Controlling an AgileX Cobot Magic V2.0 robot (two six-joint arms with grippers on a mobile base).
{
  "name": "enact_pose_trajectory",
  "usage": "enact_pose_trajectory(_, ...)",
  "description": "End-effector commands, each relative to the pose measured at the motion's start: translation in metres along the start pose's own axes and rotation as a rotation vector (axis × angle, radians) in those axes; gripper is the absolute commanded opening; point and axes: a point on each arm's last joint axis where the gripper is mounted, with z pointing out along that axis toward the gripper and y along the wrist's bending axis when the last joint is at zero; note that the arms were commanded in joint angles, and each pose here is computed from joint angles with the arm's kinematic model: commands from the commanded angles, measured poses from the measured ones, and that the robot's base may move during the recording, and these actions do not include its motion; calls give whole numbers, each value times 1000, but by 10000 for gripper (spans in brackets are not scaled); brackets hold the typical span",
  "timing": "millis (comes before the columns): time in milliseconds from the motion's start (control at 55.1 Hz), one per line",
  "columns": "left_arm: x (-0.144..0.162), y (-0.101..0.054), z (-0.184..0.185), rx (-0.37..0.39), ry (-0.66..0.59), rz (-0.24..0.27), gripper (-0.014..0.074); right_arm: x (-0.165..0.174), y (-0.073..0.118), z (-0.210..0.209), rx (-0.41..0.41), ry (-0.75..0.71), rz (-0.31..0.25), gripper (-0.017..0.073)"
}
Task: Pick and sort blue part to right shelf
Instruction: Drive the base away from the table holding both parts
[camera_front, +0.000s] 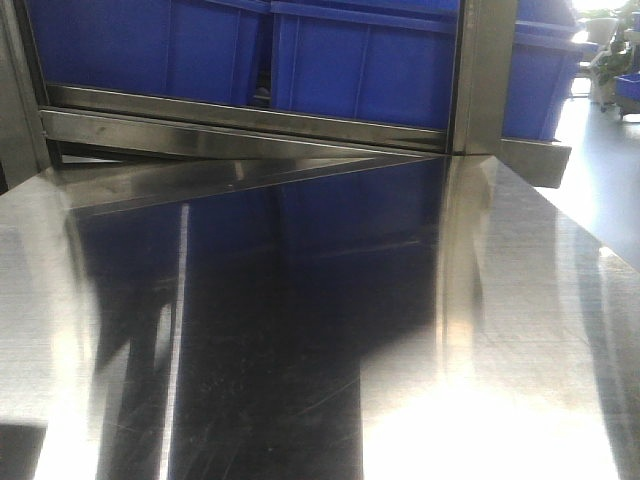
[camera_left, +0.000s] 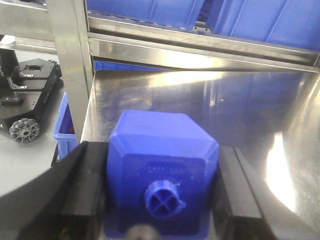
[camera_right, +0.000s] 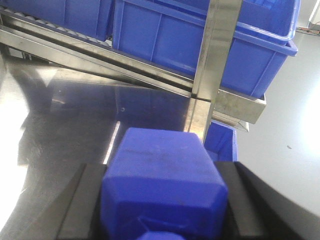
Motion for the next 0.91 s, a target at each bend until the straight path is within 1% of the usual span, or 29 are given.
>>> enact_pose_trajectory(0, -19, -2, -3, 11, -124, -2, 333, -18, 1, -3, -16, -127, -32, 122)
enact_pose_trajectory(890, -19, -2, -6, 11, -132, -2, 333, -18, 1, -3, -15, -123, -32, 122)
